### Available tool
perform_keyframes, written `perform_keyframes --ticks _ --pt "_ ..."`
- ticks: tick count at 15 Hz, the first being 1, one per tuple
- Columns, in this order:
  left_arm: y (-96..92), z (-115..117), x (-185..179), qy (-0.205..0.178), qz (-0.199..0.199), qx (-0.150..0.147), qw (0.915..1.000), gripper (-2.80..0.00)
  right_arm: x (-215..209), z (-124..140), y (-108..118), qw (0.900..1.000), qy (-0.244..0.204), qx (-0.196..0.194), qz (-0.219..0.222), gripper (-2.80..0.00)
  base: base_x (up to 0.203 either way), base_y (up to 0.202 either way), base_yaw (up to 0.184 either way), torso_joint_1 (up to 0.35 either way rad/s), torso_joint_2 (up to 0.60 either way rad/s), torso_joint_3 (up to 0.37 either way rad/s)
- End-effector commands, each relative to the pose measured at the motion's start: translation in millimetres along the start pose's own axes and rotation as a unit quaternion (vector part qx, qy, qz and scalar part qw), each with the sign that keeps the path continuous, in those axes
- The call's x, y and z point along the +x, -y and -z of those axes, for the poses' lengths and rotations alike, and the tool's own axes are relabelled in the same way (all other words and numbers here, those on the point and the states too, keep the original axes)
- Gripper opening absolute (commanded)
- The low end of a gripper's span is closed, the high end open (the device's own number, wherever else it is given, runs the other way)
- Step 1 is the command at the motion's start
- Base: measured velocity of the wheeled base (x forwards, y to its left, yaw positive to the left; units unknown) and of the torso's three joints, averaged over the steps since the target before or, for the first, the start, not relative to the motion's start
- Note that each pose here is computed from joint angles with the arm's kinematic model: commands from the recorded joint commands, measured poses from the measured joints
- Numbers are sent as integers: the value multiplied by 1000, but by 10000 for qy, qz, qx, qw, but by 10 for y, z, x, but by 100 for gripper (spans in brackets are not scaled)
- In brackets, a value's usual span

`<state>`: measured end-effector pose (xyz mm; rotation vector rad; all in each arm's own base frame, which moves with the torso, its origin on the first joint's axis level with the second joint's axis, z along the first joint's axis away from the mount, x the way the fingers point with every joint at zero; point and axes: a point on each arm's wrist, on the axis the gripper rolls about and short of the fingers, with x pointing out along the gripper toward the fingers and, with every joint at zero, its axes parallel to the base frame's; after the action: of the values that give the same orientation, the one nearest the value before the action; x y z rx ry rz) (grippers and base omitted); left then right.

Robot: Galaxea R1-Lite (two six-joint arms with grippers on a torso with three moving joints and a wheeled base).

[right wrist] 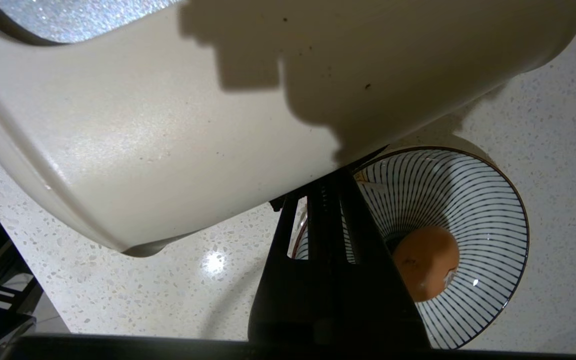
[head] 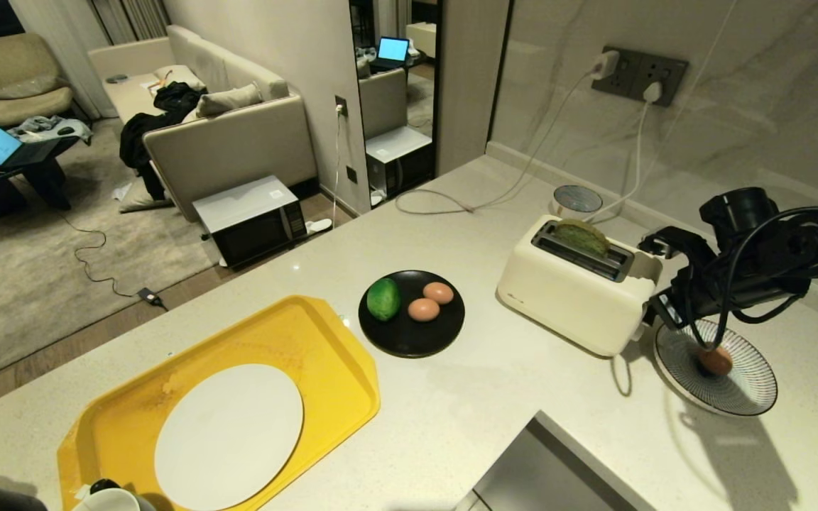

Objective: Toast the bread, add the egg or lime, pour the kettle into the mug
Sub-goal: Use a bread toaster

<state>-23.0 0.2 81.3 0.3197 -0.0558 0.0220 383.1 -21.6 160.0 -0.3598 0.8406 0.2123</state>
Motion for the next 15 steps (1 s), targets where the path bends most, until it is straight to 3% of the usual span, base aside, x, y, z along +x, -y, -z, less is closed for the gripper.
perform_keyframes --ticks 1,15 --pt "0 -1 -1 5 -7 10 10000 -280 31 2 -4 10000 -22 -16 -21 -280 0 0 0 0 0 0" --pt "0 -1 -1 5 -7 10 10000 -280 34 4 22 10000 21 -5 27 -280 0 0 0 0 0 0"
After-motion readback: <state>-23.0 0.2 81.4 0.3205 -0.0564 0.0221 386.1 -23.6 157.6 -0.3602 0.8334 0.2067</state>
